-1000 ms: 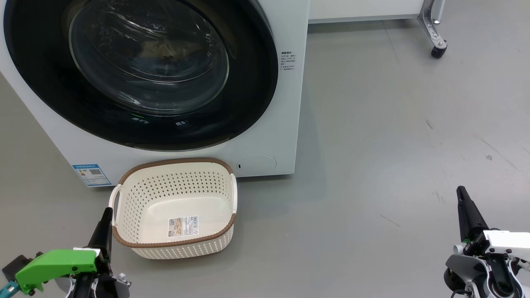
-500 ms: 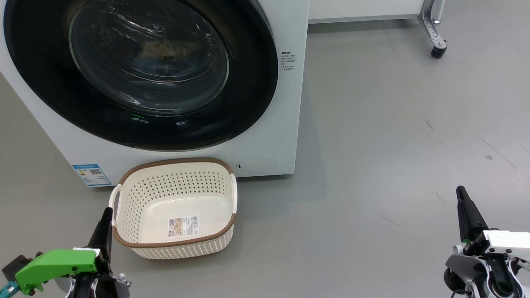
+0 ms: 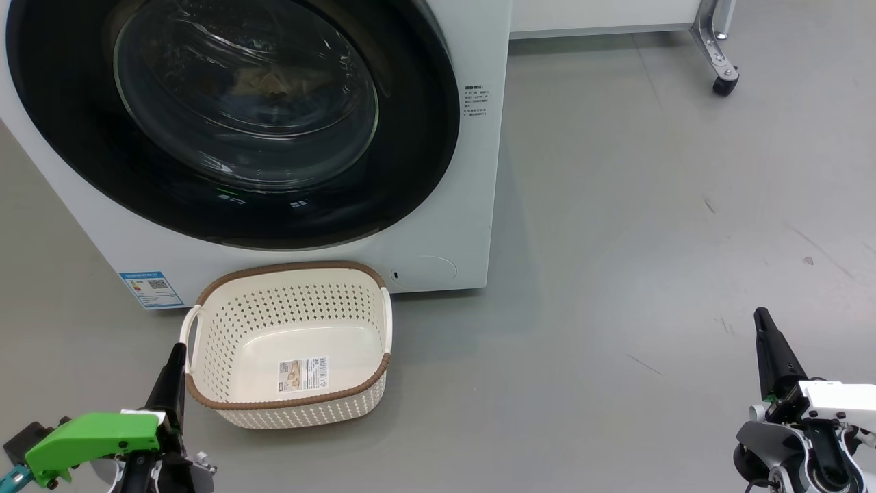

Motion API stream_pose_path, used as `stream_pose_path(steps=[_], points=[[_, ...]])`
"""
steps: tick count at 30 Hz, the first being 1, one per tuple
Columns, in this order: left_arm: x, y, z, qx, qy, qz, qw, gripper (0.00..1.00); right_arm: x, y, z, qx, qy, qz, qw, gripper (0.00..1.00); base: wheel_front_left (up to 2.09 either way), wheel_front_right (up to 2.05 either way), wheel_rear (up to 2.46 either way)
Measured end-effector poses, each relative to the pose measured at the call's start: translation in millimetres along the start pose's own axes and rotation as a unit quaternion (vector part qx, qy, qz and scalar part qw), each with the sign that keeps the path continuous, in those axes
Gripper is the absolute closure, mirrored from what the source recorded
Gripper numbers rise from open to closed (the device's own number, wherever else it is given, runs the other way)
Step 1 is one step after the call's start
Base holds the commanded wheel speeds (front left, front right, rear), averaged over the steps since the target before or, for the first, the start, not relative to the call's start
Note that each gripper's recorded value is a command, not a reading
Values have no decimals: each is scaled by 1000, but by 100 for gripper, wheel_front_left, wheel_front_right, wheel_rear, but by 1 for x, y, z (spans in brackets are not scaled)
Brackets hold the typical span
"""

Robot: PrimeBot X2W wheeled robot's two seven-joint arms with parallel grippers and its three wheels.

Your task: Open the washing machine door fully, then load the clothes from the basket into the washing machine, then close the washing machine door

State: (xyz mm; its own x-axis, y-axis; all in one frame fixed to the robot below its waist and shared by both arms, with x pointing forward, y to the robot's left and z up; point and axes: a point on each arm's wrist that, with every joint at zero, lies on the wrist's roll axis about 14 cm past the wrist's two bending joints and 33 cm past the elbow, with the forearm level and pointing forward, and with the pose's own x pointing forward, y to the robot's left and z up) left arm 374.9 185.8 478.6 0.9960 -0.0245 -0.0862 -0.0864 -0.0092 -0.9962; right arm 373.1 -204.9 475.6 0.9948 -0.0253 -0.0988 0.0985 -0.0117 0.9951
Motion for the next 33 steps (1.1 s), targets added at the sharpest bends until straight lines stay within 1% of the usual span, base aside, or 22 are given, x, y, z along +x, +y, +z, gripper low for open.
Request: stream_pose_path(steps=[33], points=[[0,0,0,0,2,0,1000,100,0,0,0,0,0,0,1000,100,0,0,0]])
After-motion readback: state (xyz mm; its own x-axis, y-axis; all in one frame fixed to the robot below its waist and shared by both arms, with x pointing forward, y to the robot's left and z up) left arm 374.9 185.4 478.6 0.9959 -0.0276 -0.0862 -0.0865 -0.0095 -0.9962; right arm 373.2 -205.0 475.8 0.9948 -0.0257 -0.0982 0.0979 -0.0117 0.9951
